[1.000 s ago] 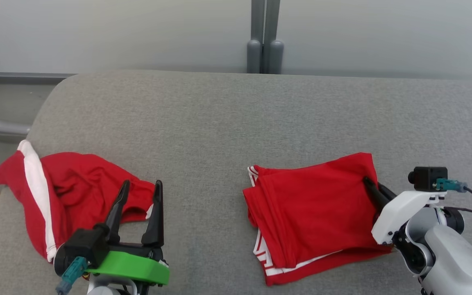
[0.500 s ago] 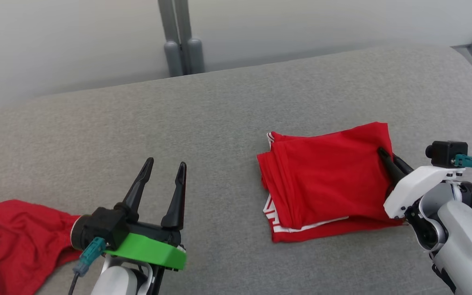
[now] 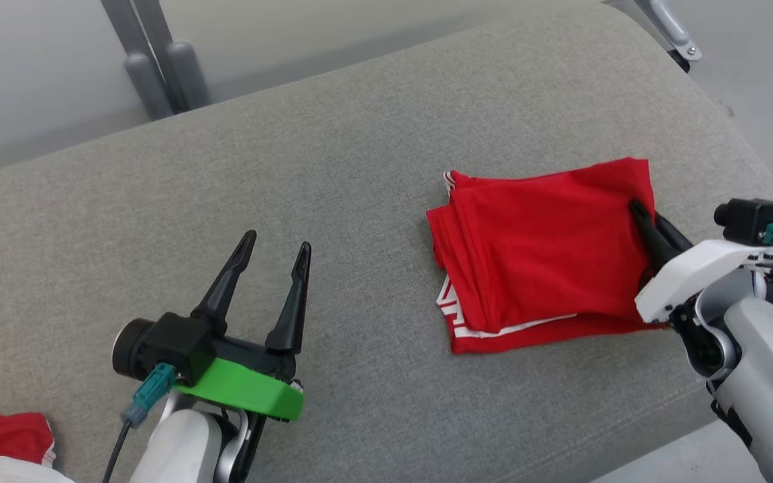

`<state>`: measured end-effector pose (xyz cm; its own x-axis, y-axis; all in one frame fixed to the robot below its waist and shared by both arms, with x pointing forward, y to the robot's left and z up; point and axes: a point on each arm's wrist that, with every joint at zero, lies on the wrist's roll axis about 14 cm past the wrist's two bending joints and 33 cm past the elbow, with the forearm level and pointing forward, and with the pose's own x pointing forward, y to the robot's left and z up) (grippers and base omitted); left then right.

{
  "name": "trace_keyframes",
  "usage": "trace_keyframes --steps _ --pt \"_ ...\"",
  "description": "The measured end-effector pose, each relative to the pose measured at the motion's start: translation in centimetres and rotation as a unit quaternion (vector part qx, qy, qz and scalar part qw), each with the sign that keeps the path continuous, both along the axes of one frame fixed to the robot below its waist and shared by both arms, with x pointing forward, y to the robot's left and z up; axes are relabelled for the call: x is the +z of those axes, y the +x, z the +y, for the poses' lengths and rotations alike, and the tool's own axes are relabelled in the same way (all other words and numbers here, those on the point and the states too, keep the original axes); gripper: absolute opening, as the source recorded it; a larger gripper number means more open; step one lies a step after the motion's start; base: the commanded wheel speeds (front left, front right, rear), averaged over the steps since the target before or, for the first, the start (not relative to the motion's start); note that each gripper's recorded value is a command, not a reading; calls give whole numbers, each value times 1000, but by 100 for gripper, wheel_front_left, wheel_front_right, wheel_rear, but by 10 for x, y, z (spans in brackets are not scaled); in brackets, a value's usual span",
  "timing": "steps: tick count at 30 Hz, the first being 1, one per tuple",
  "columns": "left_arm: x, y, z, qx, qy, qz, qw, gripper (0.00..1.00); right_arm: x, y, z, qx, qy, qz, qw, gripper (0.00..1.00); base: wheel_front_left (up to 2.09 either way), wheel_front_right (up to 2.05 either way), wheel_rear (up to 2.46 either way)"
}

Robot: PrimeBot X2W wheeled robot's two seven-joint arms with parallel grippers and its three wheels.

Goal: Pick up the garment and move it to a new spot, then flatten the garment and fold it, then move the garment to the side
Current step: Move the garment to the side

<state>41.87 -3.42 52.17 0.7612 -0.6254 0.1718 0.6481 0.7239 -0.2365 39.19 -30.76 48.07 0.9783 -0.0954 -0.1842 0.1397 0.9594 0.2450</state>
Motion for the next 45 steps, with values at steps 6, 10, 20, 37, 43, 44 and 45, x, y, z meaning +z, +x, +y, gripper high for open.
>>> trace_keyframes --steps 6,10,20,37,43,44,45 --pt "-16 18 -6 -17 11 8 1000 100 12 26 -23 -14 -22 -4 1000 0 0 0 0" --pt "-28 34 -1 -15 17 14 1000 100 22 54 -37 -18 -38 -12 999 0 0 0 0" --pt "-68 68 18 0 28 40 999 100 3 93 -112 -73 -106 54 990 0 0 0 0" --pt "-117 76 74 73 51 91 992 100 -43 136 -153 -109 -198 118 967 100 0 0 0" --pt "-102 65 91 108 47 90 989 100 -4 153 -128 -67 -223 63 970 100 0 0 0" --pt "-98 62 96 117 47 90 988 100 12 158 -120 -58 -226 39 972 100 0 0 0" --pt "-94 60 101 126 47 88 987 100 25 161 -113 -49 -227 19 973 100 0 0 0"
